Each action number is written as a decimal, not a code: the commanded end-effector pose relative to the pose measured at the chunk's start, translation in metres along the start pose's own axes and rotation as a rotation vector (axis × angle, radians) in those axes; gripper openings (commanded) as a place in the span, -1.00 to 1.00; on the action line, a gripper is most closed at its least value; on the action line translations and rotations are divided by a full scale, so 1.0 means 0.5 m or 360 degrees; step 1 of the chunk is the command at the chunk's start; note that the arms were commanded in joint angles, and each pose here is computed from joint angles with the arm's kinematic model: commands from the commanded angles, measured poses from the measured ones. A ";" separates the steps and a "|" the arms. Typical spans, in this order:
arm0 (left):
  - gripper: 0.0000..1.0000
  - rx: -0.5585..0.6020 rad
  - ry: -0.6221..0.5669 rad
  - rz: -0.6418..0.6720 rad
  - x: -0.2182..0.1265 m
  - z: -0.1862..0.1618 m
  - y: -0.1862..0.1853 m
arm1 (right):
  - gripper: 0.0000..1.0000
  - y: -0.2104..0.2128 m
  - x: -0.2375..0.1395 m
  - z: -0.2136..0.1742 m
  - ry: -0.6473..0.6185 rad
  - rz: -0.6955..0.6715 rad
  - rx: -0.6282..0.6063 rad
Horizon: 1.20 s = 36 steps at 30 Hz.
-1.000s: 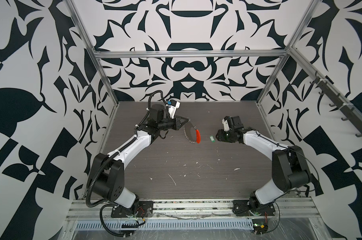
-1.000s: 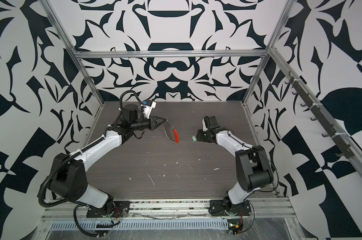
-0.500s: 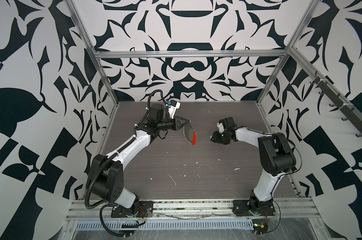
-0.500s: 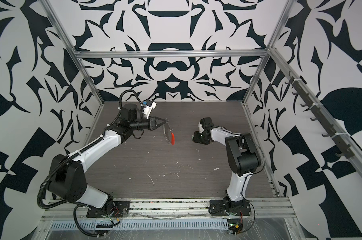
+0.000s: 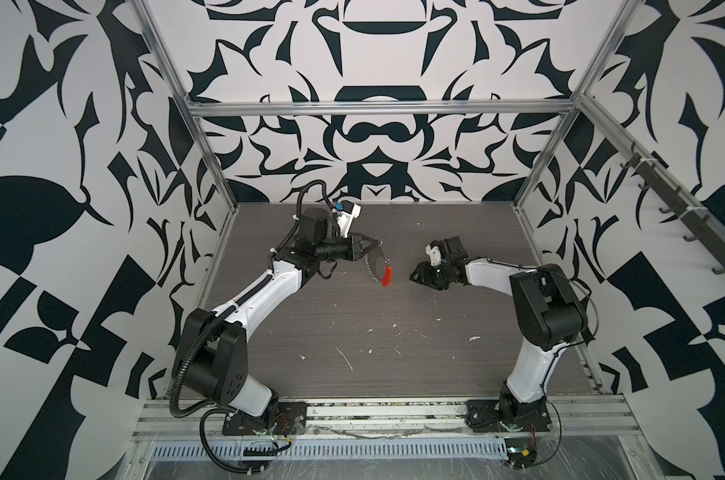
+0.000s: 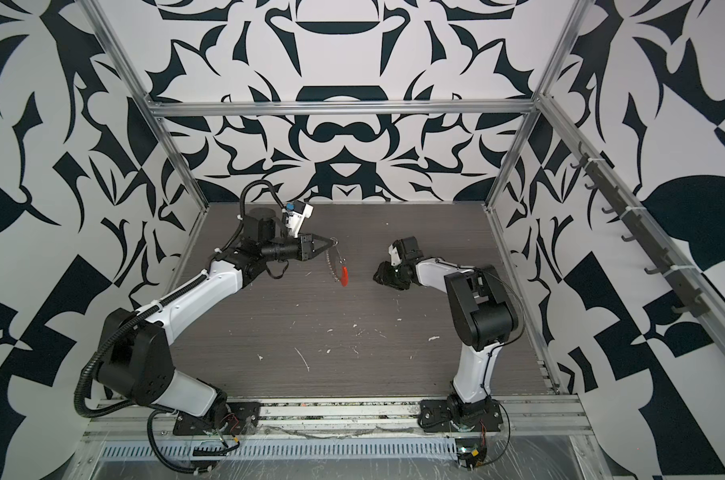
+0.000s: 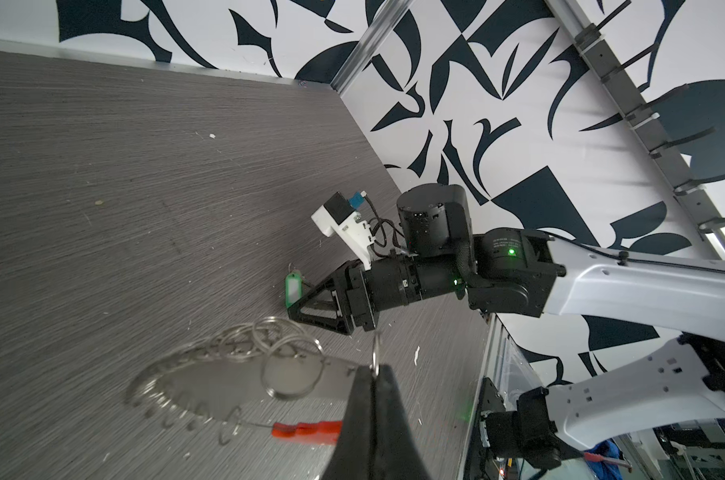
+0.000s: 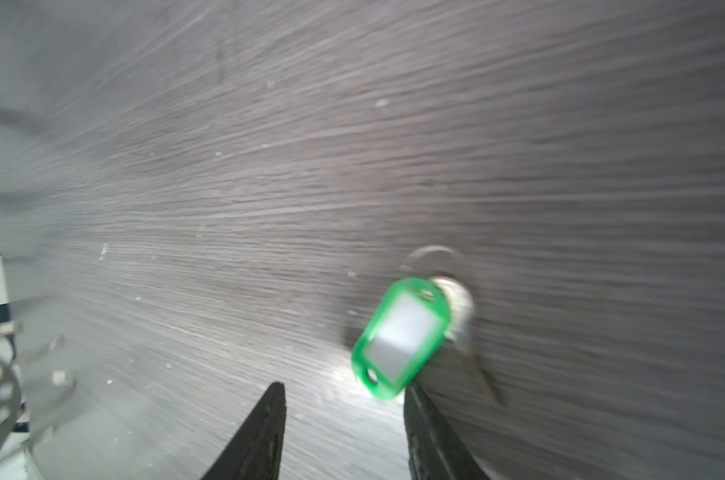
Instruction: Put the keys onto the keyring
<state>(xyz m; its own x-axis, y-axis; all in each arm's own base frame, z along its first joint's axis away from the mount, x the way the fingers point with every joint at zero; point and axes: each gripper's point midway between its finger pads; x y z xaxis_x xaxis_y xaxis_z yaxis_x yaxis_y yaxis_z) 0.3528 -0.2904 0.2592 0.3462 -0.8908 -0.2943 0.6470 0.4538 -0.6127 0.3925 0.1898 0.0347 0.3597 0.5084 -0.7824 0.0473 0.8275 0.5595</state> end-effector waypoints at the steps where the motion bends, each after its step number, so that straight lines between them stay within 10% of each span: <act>1: -1.00 0.0043 -0.0081 0.0000 -0.014 0.019 -0.012 | 0.01 0.045 -0.009 0.027 -0.0050 0.0107 -0.0016; 8: -1.00 0.0055 -0.0082 0.0006 -0.018 0.028 -0.017 | -0.05 0.034 -0.092 0.080 -0.0221 -0.0109 -0.0263; 14: -1.00 0.0050 -0.0050 -0.0022 -0.013 0.027 -0.022 | -0.04 -0.041 -0.078 0.104 -0.0195 -0.0285 -0.0098; 36: -1.00 0.0056 -0.0061 0.0003 -0.030 0.019 -0.027 | 0.19 0.012 -0.003 0.003 -0.0025 0.0026 0.0049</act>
<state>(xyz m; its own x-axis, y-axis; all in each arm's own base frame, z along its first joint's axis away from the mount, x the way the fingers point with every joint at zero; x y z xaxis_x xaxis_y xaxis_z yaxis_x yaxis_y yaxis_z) 0.3474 -0.2851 0.2712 0.3687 -0.8854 -0.2830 0.6553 0.4635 -0.5964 0.4025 0.1781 0.0364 0.3965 0.4785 -0.7835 0.0661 0.8363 0.5442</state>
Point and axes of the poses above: each gripper's point midway between its finger pads, its own x axis out along the fingers, its own y axis along the line the jaws close on, z = x × y, and after that the axes turned 3 degrees about x, right-handed
